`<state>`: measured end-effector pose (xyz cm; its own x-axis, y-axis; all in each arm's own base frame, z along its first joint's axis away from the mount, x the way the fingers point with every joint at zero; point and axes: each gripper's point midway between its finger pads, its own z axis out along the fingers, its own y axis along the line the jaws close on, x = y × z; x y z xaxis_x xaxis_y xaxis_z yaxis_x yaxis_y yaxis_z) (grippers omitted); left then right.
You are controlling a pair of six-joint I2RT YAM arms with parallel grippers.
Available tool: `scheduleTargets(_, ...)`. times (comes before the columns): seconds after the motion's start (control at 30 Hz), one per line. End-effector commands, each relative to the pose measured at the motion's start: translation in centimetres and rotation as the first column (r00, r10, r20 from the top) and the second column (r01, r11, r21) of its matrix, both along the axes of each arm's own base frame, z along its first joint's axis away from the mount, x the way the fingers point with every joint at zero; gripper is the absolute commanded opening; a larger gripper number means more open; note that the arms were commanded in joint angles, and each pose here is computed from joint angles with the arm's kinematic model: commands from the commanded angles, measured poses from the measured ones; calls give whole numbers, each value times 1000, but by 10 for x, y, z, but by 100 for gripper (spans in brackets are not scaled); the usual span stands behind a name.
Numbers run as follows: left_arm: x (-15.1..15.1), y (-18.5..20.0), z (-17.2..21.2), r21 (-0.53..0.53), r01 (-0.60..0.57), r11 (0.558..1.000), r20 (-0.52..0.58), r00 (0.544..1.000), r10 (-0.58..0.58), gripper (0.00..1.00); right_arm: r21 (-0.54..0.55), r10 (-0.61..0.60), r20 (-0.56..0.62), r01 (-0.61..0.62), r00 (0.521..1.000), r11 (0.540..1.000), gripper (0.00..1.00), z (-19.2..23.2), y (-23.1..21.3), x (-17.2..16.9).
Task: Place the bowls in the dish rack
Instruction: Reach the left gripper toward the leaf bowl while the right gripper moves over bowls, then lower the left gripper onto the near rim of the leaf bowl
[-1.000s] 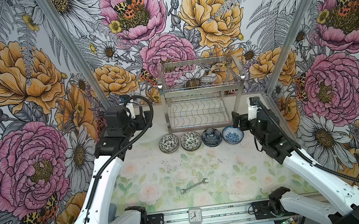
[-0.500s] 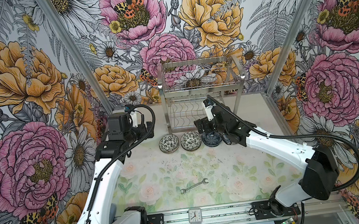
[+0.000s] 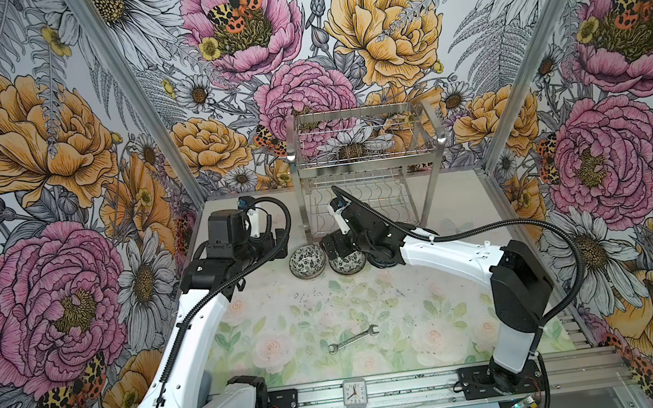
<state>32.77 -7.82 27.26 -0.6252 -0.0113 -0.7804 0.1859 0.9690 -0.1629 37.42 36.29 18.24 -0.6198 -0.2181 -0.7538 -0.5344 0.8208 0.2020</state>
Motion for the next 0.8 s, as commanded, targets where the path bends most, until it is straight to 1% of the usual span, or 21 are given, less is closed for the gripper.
scheduleTargets(0.0, -4, 7, -12, -7, -77, 997, -25, 997, 77, 99, 22, -14, 16, 13, 1000, 1000, 97, 13, 1, 5)
scheduleTargets(0.13, -2, 6, -35, -69, -132, 989, -58, 990, 128, 99, -3, -20, 34, 20, 999, 1000, 99, 15, -6, 4)
scheduleTargets(0.23, 1, -1, -57, -114, -138, 984, -95, 987, 128, 99, -30, -24, 51, 26, 998, 999, 100, 17, -14, 2)
scheduleTargets(0.33, 5, -4, -78, -113, -143, 983, -139, 982, 127, 99, -49, -38, 66, 41, 997, 998, 100, 21, -25, 3)
scheduleTargets(0.6, 17, -15, -115, -130, -145, 981, -202, 972, 117, 99, -64, -79, 104, 86, 991, 994, 100, 33, -55, 2)
scheduleTargets(0.77, 22, -21, -147, -85, -138, 987, -276, 955, 110, 98, -66, -95, 109, 102, 990, 993, 100, 35, -67, 2)
